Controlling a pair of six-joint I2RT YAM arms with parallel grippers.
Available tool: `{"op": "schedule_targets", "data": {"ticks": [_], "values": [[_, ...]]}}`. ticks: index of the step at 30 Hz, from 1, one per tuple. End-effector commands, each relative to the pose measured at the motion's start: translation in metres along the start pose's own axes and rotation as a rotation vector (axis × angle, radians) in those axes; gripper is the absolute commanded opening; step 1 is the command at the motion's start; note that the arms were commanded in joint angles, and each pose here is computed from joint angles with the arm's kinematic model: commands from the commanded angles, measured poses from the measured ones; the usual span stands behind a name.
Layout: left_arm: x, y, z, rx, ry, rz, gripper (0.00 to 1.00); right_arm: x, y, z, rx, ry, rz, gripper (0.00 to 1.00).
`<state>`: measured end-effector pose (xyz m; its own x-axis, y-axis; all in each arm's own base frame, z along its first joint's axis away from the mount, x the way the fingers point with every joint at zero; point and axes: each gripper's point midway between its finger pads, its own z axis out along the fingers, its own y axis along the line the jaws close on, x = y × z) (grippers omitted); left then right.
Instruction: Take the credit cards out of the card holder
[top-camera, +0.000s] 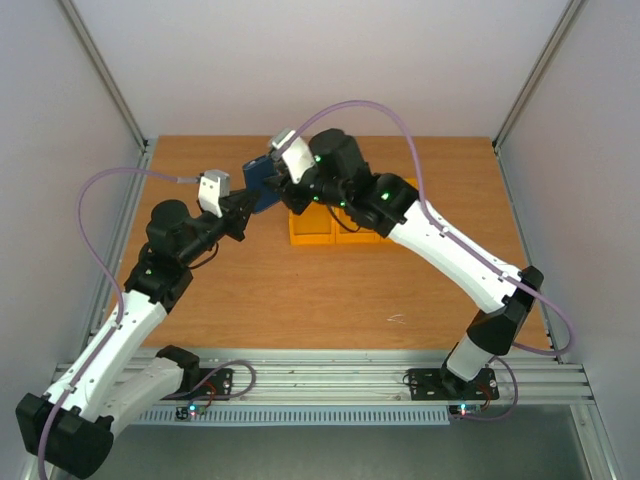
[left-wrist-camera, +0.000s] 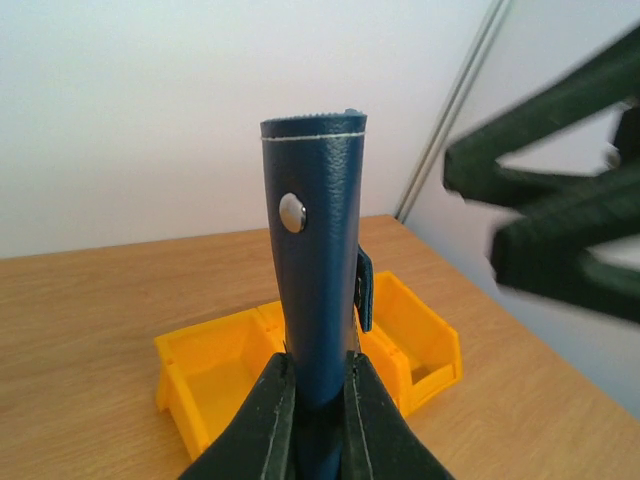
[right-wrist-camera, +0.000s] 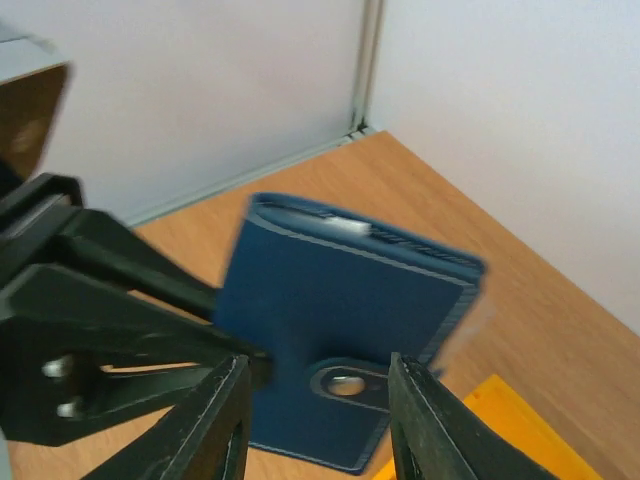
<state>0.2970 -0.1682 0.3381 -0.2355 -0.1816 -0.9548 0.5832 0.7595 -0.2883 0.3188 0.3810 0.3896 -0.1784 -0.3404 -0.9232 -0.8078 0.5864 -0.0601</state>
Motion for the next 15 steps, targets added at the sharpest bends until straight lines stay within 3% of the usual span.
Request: {"op": "schedule_targets", "data": {"ticks": [1, 8, 15], "values": [[-0.022, 0.003, 0.0, -0.036, -0.099, -0.003, 0.0, 0.006, -0.001, 0.013, 0.074, 0.041, -0.024, 0.37], [-0.021, -0.004, 0.0, 0.009, -0.096, -0.037, 0.0, 0.014, -0.009, 0.034, 0.115, 0.104, 0.0, 0.31], [-0.023, -0.001, 0.0, -0.005, -0.106, -0.039, 0.0, 0.028, 0.013, 0.043, -0.003, 0.153, 0.046, 0.37]]}}
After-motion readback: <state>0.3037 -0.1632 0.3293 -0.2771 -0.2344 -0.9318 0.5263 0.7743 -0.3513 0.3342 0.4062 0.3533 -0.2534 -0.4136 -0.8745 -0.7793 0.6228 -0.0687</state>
